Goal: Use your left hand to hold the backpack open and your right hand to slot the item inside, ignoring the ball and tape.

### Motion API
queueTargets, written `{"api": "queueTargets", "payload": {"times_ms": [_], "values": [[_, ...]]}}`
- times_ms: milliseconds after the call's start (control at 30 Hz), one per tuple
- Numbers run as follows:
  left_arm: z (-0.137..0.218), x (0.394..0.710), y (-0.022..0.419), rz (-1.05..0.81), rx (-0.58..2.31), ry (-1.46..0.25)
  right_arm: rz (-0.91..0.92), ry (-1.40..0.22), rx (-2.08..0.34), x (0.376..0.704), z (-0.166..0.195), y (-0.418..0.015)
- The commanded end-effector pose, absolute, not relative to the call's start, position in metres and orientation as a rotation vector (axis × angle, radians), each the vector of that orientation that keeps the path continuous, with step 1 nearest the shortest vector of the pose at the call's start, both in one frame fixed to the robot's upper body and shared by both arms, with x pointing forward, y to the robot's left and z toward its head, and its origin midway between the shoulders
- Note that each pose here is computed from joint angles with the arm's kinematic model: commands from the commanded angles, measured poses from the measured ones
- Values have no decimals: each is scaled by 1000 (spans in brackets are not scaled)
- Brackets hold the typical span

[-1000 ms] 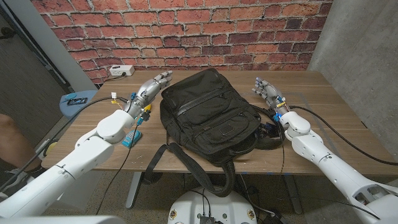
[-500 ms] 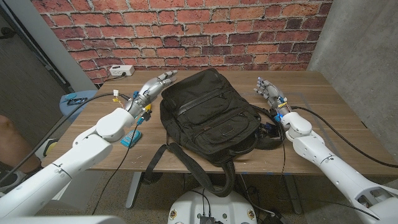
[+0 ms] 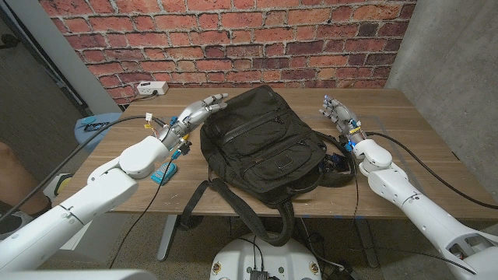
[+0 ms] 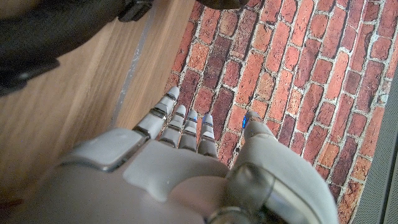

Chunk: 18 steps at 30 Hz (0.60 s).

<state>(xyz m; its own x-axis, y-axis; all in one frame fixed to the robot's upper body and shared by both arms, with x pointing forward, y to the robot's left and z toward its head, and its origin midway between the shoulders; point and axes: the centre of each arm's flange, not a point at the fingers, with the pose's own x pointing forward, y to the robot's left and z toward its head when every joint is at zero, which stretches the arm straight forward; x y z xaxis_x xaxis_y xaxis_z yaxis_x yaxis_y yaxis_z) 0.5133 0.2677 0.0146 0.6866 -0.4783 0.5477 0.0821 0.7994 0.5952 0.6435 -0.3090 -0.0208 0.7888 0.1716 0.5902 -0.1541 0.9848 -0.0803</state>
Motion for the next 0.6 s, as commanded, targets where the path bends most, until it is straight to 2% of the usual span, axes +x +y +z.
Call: {"api": "queueTargets", "payload": {"times_ms": [33, 600], "values": [[18, 505, 260, -362, 645, -759, 166, -652, -49, 643, -12, -316], [18, 486, 228, -363, 700, -767, 196, -667, -64, 641, 0, -342]]}}
